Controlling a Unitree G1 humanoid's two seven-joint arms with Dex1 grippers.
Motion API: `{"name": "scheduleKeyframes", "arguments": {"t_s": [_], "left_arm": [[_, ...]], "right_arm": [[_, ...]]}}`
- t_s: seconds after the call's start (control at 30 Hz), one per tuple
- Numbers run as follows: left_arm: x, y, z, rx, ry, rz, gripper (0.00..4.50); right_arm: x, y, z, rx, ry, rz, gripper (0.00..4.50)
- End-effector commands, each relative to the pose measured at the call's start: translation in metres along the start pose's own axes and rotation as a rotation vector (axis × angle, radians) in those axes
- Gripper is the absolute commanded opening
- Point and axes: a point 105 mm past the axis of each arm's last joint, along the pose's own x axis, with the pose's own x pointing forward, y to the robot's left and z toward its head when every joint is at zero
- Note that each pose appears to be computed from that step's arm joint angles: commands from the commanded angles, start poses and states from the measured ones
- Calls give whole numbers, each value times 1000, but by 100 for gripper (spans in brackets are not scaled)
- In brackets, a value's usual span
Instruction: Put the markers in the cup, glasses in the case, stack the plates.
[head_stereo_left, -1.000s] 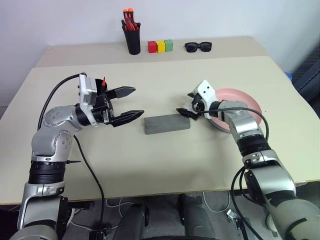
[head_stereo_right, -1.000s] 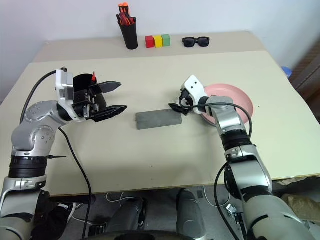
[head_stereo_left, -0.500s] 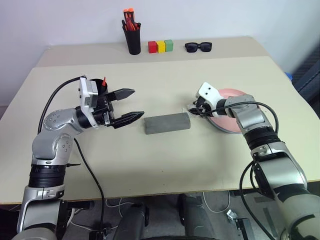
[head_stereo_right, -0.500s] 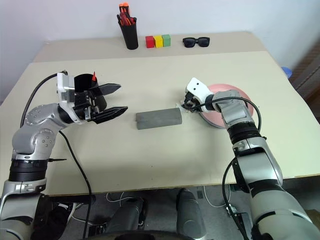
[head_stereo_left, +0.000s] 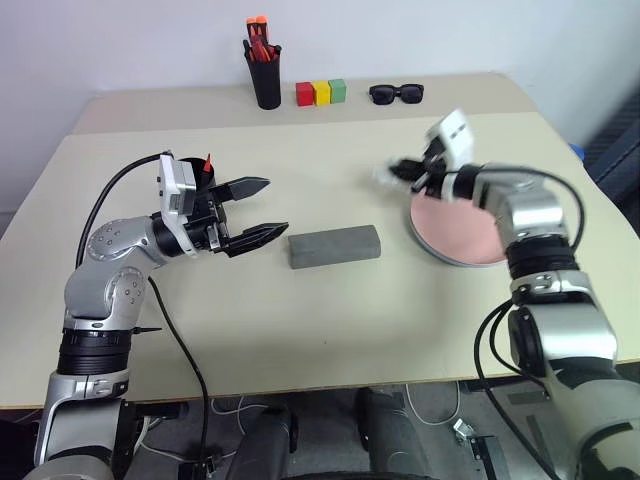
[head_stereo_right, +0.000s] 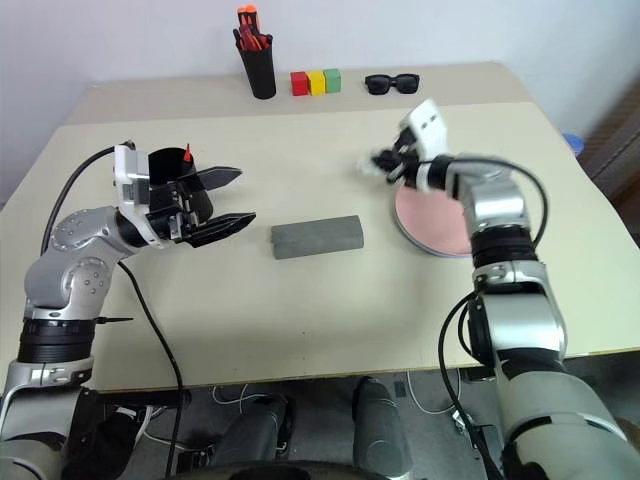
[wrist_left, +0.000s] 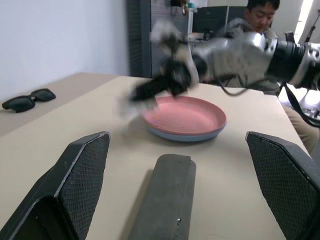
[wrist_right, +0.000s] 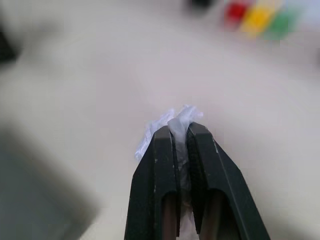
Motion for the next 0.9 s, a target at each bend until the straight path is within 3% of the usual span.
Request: {"name": "scheduleKeyframes", "arguments": {"t_s": [0.03,0.23,0.33,0.43,0.5,0.63,0.67,0.8,0.9], "left_arm": [[3,0,10,51,-16,-13,450],[6,2,7,43,-16,-27,450],[9,1,7,45,-21,-31,450],[7,1,7,48,-20,-24,450],[6,1,6,52,-16,-15,450],[2,2,6,57,-16,7,450],[2,1,6,60,-15,12,450],[-8,2,7,67,-25,49,450],[-12,-3,5,73,-22,65,450]], "right_arm": [[-25,-19,7,-17,-32,-78,4],[-69,-31,3,24,-32,-115,4],[-81,-30,-33,-34,118,-125,4],[-89,-30,-59,-38,219,-137,109],[-92,-29,-66,-53,262,-121,214],[-89,-46,-44,-137,226,-194,417],[-88,-49,-35,-159,202,-202,417],[-69,-28,27,-156,-128,-117,417],[-74,0,39,-99,-258,25,417]]}}
